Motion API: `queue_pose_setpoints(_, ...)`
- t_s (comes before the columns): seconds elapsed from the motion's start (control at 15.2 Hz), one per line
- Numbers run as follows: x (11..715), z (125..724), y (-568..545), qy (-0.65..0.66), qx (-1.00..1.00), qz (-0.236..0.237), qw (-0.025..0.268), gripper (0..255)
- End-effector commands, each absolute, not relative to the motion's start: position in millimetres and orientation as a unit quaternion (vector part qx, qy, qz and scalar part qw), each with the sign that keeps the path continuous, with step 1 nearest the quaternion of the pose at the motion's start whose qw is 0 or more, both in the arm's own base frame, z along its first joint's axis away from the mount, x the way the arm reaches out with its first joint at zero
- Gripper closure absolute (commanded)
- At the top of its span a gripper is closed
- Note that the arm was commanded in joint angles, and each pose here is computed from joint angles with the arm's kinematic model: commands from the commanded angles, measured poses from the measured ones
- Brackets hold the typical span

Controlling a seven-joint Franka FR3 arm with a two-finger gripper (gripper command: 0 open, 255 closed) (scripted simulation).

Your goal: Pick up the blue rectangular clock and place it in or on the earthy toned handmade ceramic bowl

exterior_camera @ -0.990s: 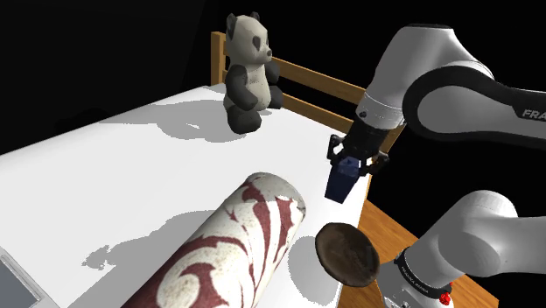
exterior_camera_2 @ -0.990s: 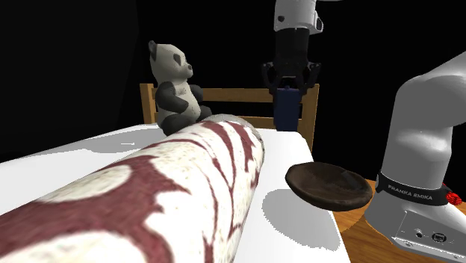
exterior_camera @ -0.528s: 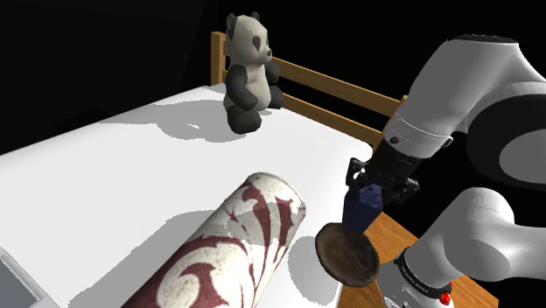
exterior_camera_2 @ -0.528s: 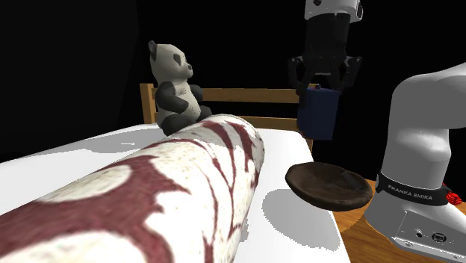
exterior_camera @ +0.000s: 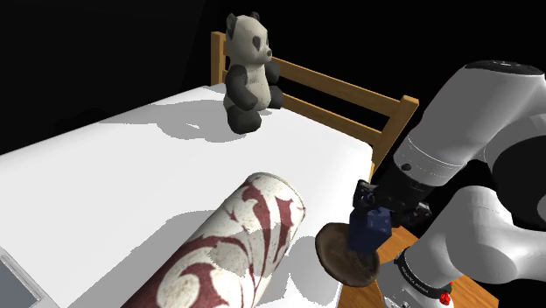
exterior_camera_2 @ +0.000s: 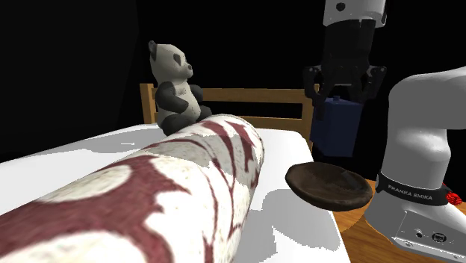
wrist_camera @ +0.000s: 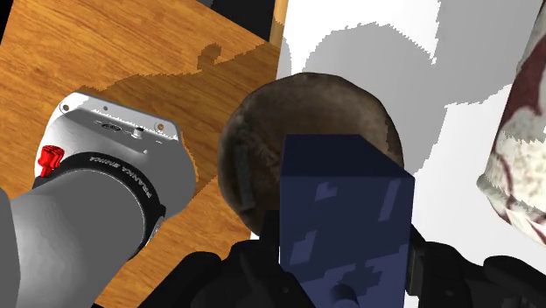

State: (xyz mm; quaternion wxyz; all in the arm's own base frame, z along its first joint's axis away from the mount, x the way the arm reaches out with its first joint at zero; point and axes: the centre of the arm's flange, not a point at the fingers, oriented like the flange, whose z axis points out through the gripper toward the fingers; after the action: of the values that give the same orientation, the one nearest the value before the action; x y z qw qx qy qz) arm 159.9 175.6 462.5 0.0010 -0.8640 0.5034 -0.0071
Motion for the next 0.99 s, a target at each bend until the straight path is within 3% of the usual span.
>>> queue_pose_setpoints(0.0, 160.1, 452.4, 175.9, 0.504, -0.864, -0.007, 0.001, 255)
queue_pose_setpoints(0.92, 160.1, 395.2, 175.9, 0.504, -0.864, -0.007, 0.001, 255)
